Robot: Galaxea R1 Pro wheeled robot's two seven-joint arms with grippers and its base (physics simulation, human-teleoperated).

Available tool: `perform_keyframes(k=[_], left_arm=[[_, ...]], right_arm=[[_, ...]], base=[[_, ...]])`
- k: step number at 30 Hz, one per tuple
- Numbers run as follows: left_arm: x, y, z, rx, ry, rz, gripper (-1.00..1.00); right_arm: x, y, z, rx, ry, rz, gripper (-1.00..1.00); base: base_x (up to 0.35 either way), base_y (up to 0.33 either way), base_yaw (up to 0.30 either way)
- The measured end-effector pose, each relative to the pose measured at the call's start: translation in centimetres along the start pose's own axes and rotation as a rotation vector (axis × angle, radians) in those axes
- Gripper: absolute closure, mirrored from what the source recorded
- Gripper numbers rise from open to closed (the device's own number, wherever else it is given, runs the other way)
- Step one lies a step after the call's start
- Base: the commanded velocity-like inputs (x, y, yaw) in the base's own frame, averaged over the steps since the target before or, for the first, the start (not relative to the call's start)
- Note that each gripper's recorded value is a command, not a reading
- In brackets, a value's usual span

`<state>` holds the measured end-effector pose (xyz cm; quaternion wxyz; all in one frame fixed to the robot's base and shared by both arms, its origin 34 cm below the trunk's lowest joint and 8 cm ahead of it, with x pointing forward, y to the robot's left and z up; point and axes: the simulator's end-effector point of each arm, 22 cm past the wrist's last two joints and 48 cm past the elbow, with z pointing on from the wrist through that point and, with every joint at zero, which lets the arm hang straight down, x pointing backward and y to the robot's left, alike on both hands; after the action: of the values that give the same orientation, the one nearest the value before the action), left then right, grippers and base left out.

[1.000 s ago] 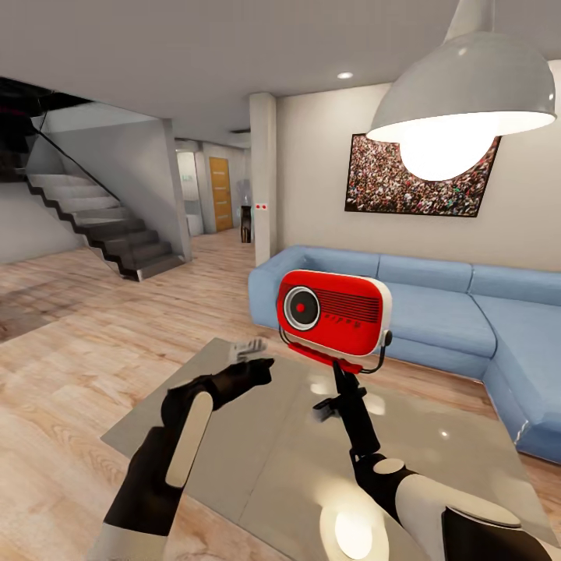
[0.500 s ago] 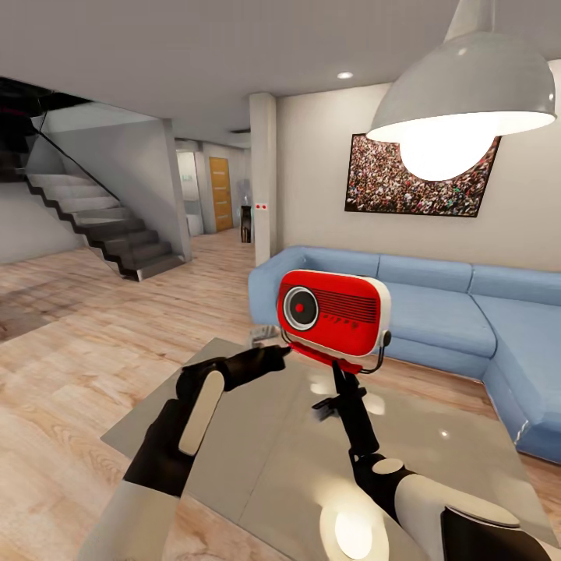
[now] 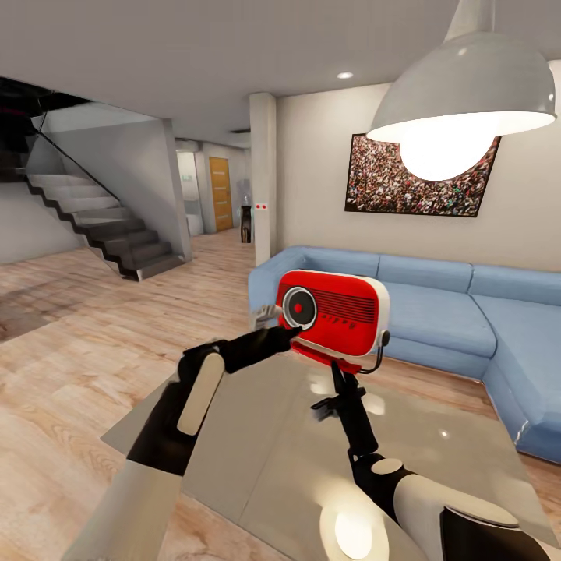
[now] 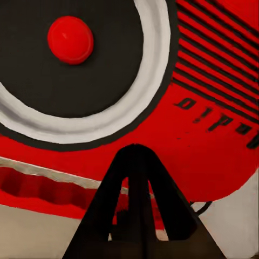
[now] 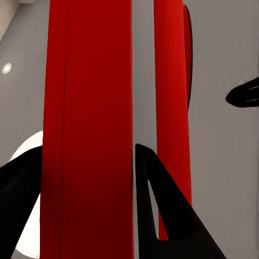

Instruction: Turn on the radio receiver that's on the table in the living room.

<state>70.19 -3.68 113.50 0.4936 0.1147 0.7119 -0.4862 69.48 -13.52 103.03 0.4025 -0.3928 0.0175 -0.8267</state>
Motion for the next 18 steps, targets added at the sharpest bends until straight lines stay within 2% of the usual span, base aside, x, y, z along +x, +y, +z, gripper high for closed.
perform_keyframes(k=[5, 12, 15, 18], left_arm=[[-2.1, -1.3, 0.2, 0.030, -0.023, 0.023, 1.00], [-3.9, -1.5, 0.3, 0.024, -0.040, 0.050, 1.00], [-4.4, -0.9, 0.2, -0.001, -0.049, 0.050, 1.00], [-4.7, 0.8, 0.1, -0.074, -0.054, 0.047, 1.00]], right_arm=[[0.0, 0.1, 0.0, -0.005, 0.002, -0.007, 1.00], [0.0, 0.1, 0.0, -0.005, 0.002, -0.006, 1.00], [0.0, 0.1, 0.0, -0.005, 0.002, -0.006, 1.00], [0.0, 0.1, 0.0, -0.003, 0.000, -0.006, 1.00]], base=[[0.000, 0.000, 0.000], [0.000, 0.000, 0.000], [0.000, 0.000, 0.000], [0.000, 0.000, 0.000]])
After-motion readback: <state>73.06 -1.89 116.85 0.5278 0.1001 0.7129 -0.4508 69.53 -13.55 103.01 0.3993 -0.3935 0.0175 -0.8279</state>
